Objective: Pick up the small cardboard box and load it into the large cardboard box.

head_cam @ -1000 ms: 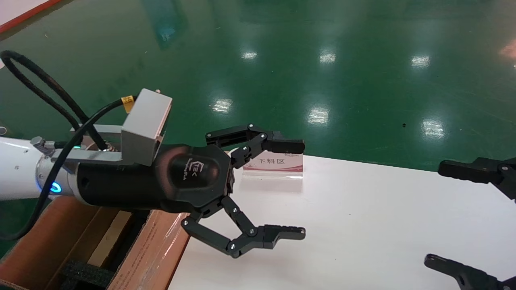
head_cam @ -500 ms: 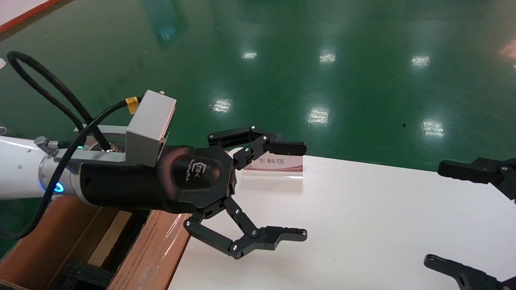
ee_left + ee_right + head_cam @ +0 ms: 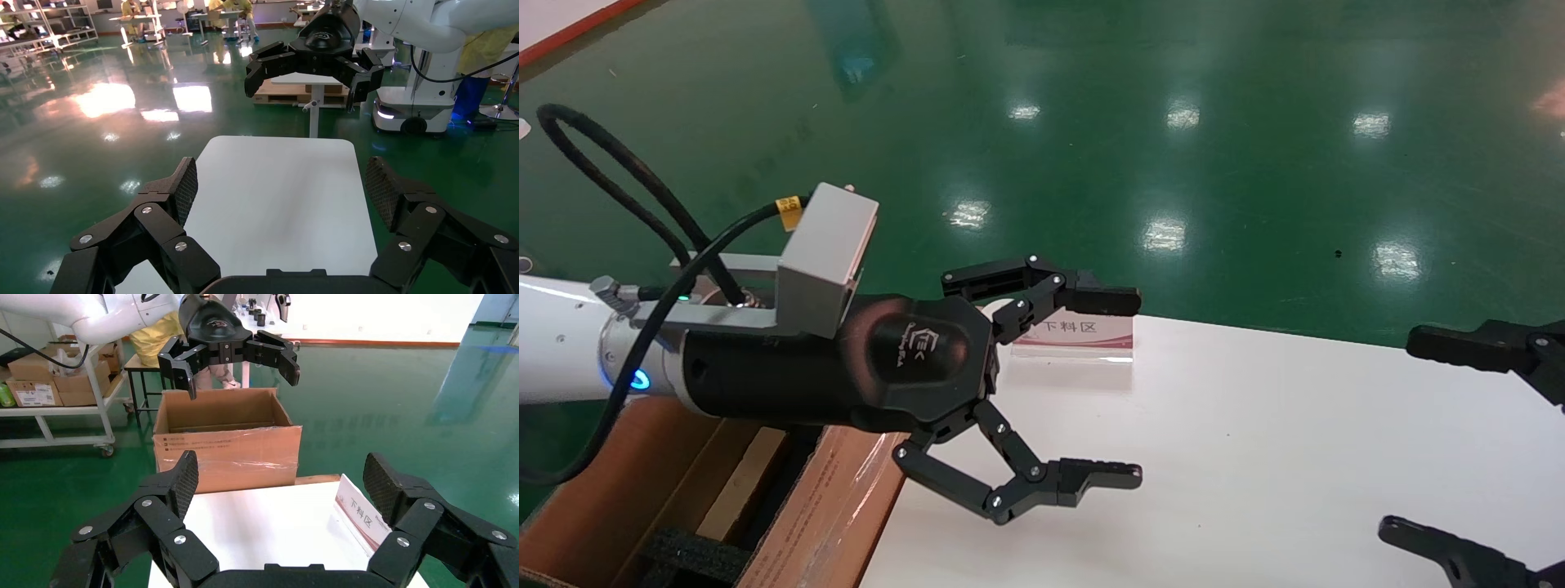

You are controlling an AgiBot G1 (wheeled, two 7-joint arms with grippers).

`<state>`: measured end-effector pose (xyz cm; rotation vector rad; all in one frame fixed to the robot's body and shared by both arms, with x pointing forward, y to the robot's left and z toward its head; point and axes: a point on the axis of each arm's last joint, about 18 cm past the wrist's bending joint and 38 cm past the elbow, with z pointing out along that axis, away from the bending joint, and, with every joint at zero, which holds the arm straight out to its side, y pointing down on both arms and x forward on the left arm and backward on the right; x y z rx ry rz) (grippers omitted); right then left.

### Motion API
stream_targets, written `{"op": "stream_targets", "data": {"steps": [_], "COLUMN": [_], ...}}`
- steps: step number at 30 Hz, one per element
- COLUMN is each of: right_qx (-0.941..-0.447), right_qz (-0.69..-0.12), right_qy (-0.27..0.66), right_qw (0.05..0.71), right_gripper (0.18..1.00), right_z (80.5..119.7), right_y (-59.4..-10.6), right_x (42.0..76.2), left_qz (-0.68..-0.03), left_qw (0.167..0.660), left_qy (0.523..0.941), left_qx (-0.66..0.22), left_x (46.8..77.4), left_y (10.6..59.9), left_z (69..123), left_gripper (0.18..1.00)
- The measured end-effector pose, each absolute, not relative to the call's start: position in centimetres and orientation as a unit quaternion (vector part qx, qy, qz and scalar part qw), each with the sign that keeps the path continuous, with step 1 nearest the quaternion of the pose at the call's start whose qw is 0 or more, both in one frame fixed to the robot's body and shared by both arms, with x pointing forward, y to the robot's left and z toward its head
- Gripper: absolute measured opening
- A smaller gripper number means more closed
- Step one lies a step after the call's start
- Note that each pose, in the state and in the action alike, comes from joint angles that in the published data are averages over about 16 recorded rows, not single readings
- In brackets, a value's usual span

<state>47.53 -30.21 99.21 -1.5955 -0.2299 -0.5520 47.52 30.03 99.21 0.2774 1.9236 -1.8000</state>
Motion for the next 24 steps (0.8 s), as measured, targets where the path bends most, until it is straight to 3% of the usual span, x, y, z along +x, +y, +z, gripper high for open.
{"op": "stream_targets", "data": {"steps": [24], "right_qx": [-0.705], "right_qz": [-0.244], "right_qy": [-0.102], "right_qw": [0.659], "right_gripper": [1.001], "right_z": [99.21], "right_y": [-30.21], "right_x": [47.53], "left_qz": [-0.659], "left_qw": [0.244], "left_qy": [0.705], "left_qx": [0.101], "left_x": [47.54], "left_y": [30.01], "left_z": [99.21], "left_gripper": [1.001]}}
